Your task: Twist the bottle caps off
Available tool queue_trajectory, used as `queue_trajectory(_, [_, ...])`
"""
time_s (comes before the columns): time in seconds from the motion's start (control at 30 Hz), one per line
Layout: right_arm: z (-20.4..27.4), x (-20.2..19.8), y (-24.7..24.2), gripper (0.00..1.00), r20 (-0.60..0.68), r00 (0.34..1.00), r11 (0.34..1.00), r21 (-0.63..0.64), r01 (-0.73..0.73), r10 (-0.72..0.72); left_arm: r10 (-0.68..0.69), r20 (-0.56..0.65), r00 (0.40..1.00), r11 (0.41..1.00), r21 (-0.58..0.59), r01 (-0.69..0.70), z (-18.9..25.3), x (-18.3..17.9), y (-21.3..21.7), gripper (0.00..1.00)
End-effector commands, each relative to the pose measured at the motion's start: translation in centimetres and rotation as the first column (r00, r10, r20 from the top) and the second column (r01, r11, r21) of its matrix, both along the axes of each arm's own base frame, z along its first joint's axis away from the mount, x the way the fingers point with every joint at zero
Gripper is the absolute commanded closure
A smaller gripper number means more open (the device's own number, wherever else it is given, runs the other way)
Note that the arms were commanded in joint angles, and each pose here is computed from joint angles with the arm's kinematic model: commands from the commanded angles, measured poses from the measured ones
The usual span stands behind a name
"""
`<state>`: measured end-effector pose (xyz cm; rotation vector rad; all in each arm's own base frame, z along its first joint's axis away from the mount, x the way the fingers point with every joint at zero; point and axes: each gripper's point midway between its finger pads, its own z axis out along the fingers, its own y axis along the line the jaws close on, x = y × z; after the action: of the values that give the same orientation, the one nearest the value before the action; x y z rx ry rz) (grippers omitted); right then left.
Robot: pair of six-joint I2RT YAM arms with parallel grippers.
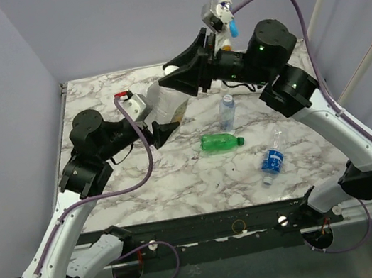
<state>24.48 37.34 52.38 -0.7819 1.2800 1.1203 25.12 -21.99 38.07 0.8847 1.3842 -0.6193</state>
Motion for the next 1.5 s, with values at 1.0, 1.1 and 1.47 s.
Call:
queue_trajectory(1.0, [-11.9,-4.5,-6.2,1.0,-0.15,0.988,0.957,-0.29,-0.02,-0.025,0.185,-0.014,0.983,0.982,0.042,-0.184,-2.7,2.3,2.3,0.95])
queue_trajectory(1.1, [-19.3,-4.1,-5.9,1.0,-0.267,0.962,0.928,-0.371,-0.042,-0.063,0.226,-0.001,0.974,0.974,0.028,-0.226,-2.6,3.0,2.7,0.95])
queue_trajectory(1.47, [-36.2,-3.4,-3.8,0.99,-0.343,0.904,0.867,-0.496,0.056,-0.255,0.294,-0.022,0.956,0.956,-0.023,-0.294,-1.9,3.7,3.4,0.95])
